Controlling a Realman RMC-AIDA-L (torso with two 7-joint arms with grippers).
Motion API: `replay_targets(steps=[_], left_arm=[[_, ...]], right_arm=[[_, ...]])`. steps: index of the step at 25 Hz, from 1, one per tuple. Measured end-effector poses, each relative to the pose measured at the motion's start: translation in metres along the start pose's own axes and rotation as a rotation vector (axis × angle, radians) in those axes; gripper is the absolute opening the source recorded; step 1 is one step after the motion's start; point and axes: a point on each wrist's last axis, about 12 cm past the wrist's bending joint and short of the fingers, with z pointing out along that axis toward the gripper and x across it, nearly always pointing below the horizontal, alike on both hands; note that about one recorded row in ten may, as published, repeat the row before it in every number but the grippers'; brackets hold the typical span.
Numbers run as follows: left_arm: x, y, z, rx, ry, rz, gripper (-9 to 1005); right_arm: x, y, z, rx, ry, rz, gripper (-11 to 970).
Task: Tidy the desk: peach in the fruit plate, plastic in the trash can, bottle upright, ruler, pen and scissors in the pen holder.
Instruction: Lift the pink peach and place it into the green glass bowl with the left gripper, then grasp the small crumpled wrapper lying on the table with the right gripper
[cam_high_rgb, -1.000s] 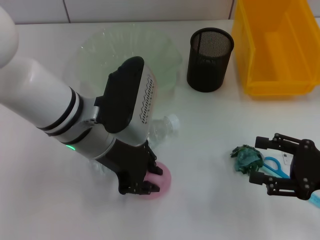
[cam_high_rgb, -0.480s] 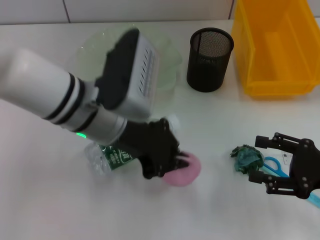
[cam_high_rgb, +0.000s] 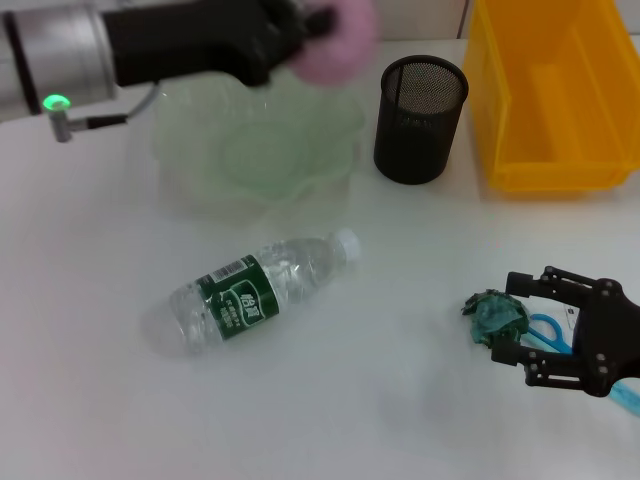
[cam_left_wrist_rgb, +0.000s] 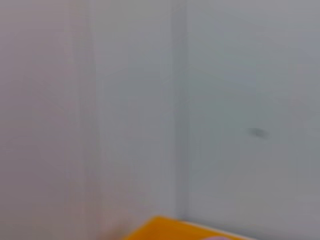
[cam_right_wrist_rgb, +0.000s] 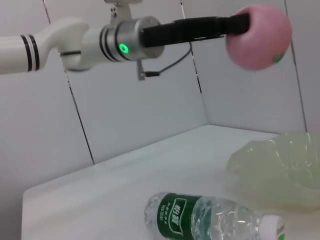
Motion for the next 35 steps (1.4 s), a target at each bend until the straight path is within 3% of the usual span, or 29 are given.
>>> replay_targets(steps=[2, 6, 7, 13, 14, 18, 21, 22, 24, 28, 29, 31, 32, 33, 35], left_arm=[[0.025, 0.029, -0.016, -0.220, -0.053, -0.110, 44], [0.025, 0.029, -0.016, -0.220, -0.053, -0.110, 46], [0.032, 0.033, -0.018, -0.263, -0.043, -0.137, 46], [0.039, 0.034, -0.024, -0.311, -0.061, -0.166, 205], [0.042, 0.033, -0.033, -0.332, -0.104, -0.186, 232], [0.044, 0.029, -0.038, -0.330, -0.128, -0.182, 421], [0.046, 0.010, -0.051, -0.217, -0.194, -0.158, 550], [0.047, -0.004, -0.059, -0.125, -0.206, -0.133, 592], [0.048, -0.007, -0.061, -0.105, -0.208, -0.125, 674], [0.067, -0.037, -0.076, 0.057, -0.170, -0.066, 739], [0.072, -0.042, -0.079, 0.081, -0.157, -0.059, 756], [0.072, -0.042, -0.079, 0.081, -0.157, -0.059, 789], [0.080, -0.051, -0.082, 0.122, -0.126, -0.051, 805], [0.087, -0.058, -0.085, 0.156, -0.092, -0.053, 804], [0.093, -0.063, -0.086, 0.189, -0.051, -0.062, 802]], right_arm=[[0.002, 0.000, 0.002, 0.004, 0.001, 0.006, 830], [0.002, 0.000, 0.002, 0.004, 0.001, 0.006, 830], [0.001, -0.001, 0.004, 0.001, 0.000, 0.003, 830], [-0.002, -0.002, 0.009, -0.014, -0.005, -0.004, 830], [-0.002, -0.002, 0.009, -0.014, -0.005, -0.004, 830], [-0.003, -0.002, 0.011, -0.016, -0.007, -0.005, 830], [-0.007, -0.005, 0.012, -0.011, -0.025, 0.010, 829], [-0.012, -0.009, 0.010, 0.005, -0.041, 0.035, 829], [-0.020, -0.016, 0.007, 0.020, -0.052, 0.061, 829], [-0.038, -0.026, 0.000, 0.022, -0.052, 0.103, 829], [-0.054, -0.033, -0.005, 0.022, -0.016, 0.116, 829], [-0.064, -0.037, -0.008, 0.026, 0.020, 0.119, 829], [-0.086, -0.043, -0.014, 0.043, 0.126, 0.114, 829], [-0.086, -0.043, -0.014, 0.043, 0.126, 0.114, 829], [-0.113, -0.044, -0.014, 0.058, 0.275, 0.090, 829]])
